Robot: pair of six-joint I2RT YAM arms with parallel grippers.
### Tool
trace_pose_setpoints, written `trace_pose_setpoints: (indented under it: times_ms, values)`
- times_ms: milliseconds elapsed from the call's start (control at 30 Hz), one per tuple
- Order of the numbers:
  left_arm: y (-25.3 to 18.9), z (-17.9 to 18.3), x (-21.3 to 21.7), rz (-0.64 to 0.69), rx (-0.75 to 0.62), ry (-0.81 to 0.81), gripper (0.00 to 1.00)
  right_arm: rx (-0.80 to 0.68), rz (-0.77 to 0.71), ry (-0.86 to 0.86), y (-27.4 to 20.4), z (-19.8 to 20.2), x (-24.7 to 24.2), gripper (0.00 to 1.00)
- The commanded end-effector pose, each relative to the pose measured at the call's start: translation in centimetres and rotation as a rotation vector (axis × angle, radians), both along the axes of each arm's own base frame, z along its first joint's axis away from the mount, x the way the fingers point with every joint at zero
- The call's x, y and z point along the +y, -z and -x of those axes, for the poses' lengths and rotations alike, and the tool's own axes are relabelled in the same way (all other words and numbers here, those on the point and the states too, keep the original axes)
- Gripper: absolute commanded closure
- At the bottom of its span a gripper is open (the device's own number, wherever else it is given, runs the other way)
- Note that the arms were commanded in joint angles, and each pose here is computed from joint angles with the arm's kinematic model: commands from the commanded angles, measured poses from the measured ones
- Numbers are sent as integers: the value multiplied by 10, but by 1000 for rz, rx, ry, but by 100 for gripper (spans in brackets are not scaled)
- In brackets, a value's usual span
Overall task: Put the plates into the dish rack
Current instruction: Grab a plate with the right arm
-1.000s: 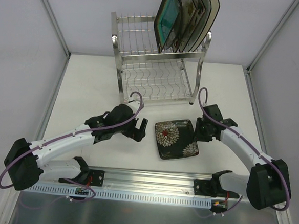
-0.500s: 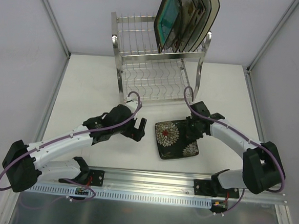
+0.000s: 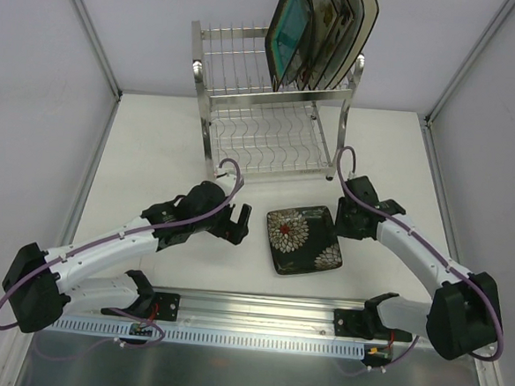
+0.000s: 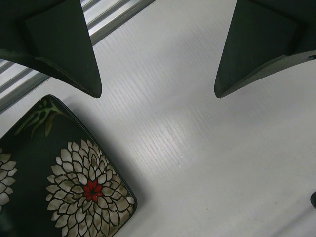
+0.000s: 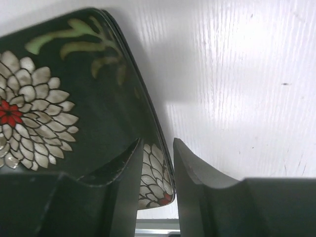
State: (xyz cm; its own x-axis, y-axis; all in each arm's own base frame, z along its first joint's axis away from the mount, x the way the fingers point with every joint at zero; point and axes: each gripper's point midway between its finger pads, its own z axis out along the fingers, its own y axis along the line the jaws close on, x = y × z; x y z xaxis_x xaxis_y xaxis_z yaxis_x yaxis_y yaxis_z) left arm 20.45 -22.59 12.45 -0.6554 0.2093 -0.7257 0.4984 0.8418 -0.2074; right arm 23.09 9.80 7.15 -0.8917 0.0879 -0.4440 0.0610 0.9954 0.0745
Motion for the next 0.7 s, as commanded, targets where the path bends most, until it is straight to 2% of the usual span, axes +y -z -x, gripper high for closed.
trace_pose_setpoints:
  times_ms: [0, 267, 467, 667]
  values:
    - [-3, -4, -6, -3, -26, 16, 1, 58, -23, 15, 11, 13, -2, 66]
    - [-6, -5, -9, 1, -29, 23, 1, 87, -81, -2, 29, 10, 10, 67]
    - [-5, -5, -7, 0, -29, 18, 1, 76, -103, -55, 33, -1, 27, 88]
    - [-8, -6, -8, 6, -34, 13, 1, 29, -110, -116, 18, -28, 58, 97]
